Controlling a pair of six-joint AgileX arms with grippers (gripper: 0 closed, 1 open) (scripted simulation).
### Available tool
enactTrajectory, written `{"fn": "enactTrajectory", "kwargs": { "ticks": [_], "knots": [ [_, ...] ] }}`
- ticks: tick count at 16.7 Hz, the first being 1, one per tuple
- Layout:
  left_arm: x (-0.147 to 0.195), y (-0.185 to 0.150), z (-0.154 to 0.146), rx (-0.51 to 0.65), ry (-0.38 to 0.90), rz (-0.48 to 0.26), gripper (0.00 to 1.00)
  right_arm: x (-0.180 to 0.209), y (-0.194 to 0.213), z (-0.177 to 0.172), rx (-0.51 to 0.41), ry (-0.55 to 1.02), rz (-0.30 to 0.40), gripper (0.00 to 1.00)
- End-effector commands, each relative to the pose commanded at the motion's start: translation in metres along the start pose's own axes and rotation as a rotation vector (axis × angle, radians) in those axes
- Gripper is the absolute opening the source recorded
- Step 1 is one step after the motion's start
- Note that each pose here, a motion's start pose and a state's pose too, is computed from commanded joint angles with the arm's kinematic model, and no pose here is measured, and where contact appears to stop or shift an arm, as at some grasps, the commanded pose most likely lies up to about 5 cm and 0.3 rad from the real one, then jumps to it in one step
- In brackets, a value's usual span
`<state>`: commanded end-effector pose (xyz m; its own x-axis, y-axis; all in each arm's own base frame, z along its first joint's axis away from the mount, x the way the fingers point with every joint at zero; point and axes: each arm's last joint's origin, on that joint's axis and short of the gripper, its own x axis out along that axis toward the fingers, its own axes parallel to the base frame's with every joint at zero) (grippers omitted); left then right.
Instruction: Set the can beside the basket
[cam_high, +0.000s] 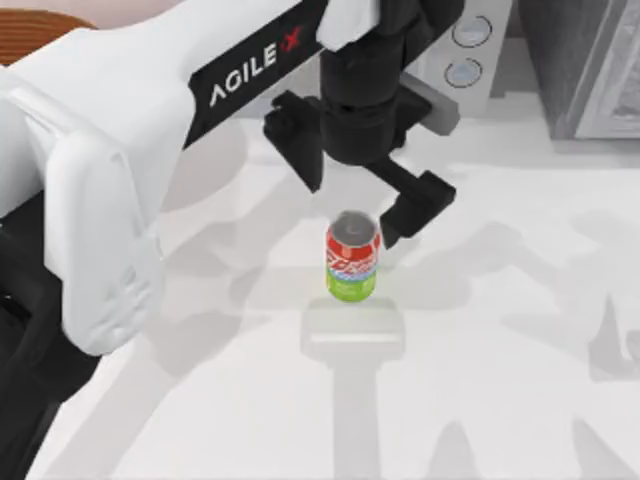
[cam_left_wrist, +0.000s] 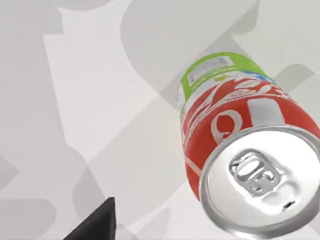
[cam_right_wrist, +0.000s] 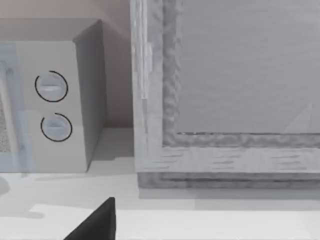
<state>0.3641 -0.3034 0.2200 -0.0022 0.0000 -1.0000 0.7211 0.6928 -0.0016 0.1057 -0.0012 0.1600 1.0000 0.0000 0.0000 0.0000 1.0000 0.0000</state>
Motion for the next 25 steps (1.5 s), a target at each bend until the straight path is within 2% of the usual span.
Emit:
{"fn": "enactTrajectory", "kwargs": {
  "ticks": [4, 12, 17, 25],
  "knots": [
    [0.003, 0.002, 0.000, -0.002, -0.002, 0.000, 1.00, 0.000, 0.000, 0.000, 0.000, 0.000, 0.000, 1.00],
    [0.056, 0.000, 0.000, 0.000, 0.001, 0.000, 1.00, 0.000, 0.000, 0.000, 0.000, 0.000, 0.000, 1.00],
    [0.060, 0.000, 0.000, 0.000, 0.000, 0.000, 1.00, 0.000, 0.000, 0.000, 0.000, 0.000, 0.000, 1.00],
    [0.060, 0.000, 0.000, 0.000, 0.000, 0.000, 0.40, 0.000, 0.000, 0.000, 0.000, 0.000, 0.000, 1.00]
  ]
}}
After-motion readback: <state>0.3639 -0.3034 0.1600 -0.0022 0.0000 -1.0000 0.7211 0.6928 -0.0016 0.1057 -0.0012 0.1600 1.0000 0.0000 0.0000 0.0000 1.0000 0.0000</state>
